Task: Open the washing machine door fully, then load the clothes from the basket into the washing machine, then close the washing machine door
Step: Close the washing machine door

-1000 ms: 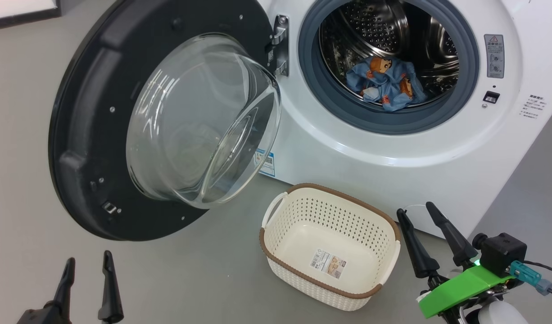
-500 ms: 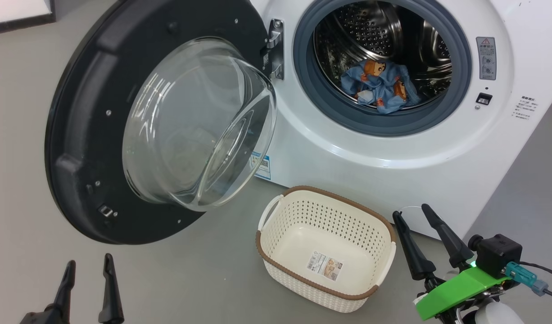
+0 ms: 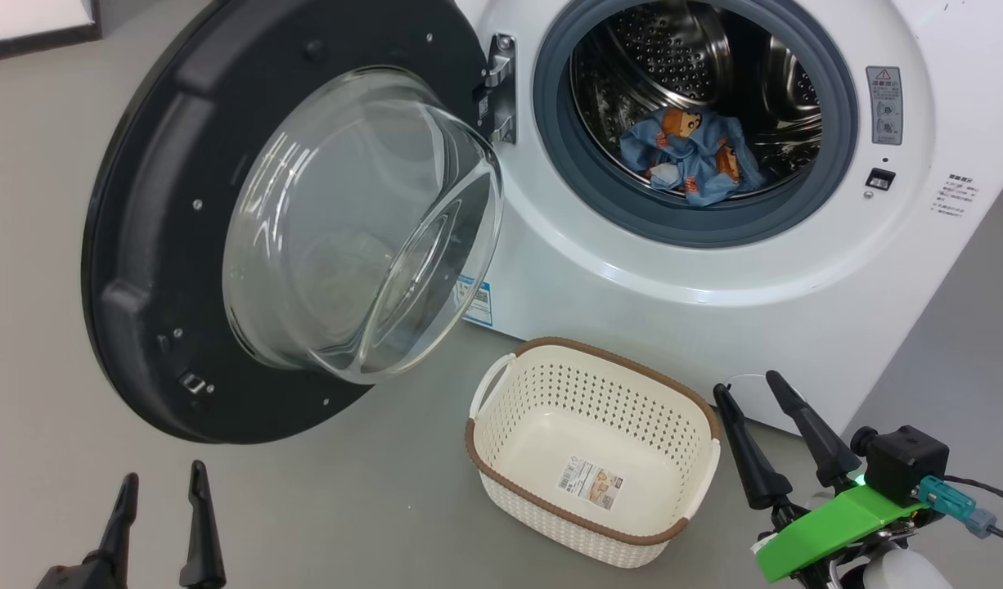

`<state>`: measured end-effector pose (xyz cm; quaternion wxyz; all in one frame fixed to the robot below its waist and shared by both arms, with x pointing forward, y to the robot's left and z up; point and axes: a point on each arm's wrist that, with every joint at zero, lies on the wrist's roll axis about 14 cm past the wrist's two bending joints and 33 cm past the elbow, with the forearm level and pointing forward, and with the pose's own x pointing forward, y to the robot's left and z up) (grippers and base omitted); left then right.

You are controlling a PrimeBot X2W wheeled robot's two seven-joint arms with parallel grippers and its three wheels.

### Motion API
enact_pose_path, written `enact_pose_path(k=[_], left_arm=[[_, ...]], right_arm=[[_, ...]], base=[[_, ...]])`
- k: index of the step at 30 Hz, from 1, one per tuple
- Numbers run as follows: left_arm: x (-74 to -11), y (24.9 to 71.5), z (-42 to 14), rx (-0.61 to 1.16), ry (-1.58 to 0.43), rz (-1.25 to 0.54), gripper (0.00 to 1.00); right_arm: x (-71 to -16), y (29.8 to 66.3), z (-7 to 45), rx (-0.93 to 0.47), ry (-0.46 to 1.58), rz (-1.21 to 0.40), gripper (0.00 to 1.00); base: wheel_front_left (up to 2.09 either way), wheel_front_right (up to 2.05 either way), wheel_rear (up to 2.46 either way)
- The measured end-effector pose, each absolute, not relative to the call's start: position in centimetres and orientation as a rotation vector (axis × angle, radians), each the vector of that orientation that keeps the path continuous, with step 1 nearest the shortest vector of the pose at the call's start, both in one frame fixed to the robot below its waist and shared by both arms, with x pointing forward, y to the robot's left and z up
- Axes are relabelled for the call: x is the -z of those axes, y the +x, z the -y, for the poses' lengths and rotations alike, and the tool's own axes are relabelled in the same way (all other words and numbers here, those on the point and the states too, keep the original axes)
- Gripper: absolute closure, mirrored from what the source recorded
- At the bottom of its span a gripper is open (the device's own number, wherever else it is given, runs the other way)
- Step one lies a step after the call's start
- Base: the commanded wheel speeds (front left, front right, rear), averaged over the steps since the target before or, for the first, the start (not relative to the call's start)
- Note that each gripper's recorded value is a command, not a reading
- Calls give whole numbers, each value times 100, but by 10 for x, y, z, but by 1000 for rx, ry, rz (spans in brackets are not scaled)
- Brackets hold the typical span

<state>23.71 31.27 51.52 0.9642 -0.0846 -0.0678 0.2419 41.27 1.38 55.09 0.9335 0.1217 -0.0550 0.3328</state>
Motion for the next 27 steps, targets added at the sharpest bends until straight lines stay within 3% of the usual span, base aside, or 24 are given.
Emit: enact_pose_path(k=[17,18,19,22,23,24,27], left_arm=[[-515,236,-315,-491,-169,134,0],[-515,236,-315,-491,-170,134,12],[-515,235,-315,-491,-170,134,37],[-516,235,-316,-492,-166,135,70],[-517,234,-317,-493,-166,140,91],[-517,234,-317,-493,-166,140,100],[-521,233,-319,-495,-162,151,100]], right_arm=[[-550,413,-15,-682,249,111,0],[-550,413,-15,-682,249,110,0],[-550,413,-15,-682,250,110,0],[-550,414,-15,-682,250,109,0],[-550,414,-15,-681,251,109,0],[-550,414,-15,-681,251,109,0],[-550,416,-14,-678,253,110,0]], base=[[0,0,0],[0,0,0],[0,0,0],[0,0,0],[0,0,0],[0,0,0],[0,0,0]])
